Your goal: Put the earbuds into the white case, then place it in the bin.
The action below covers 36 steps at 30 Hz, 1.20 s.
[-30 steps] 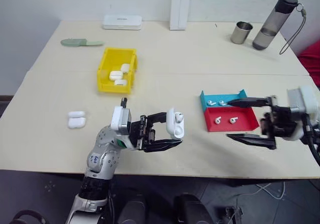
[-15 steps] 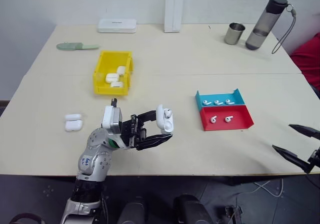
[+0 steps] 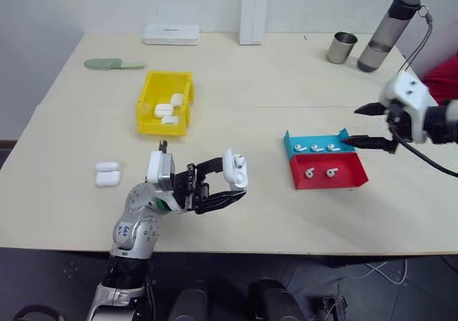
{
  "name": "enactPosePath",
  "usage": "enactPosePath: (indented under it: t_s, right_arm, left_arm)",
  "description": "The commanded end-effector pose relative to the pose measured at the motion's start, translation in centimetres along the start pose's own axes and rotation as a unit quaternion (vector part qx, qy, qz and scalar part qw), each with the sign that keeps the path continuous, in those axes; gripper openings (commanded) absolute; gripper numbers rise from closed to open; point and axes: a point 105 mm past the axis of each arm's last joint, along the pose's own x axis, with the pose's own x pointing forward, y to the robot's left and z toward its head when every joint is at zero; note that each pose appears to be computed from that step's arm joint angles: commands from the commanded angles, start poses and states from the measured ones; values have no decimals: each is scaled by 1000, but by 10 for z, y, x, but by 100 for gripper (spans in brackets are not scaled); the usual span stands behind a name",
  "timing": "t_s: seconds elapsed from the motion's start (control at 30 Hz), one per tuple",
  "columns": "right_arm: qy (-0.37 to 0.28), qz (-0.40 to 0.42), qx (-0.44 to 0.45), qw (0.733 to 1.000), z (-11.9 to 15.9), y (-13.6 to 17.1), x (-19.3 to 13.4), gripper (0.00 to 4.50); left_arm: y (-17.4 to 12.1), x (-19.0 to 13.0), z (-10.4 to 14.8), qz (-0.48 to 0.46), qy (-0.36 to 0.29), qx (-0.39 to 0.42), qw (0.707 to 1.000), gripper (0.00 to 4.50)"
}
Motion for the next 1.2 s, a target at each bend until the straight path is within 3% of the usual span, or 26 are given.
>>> enactPosePath:
  t_s: [0.03, 0.1, 0.6, 1.2]
  right_arm:
    - [66, 1, -16, 998, -12, -9, 8, 357]
    - [87, -10, -27, 996, -15, -17, 15, 292]
    - [153, 21, -62, 986, -16, -19, 51, 292]
    - [209, 63, -68, 973, -26, -11, 51, 292]
  left_arm:
    - [-1, 4, 6, -7, -10, 16, 1000, 276]
    - [-1, 4, 6, -7, -11, 17, 1000, 276]
    - [-2, 8, 5, -3, -12, 21, 1000, 276]
    - [-4, 9, 6, 4, -11, 26, 1000, 276]
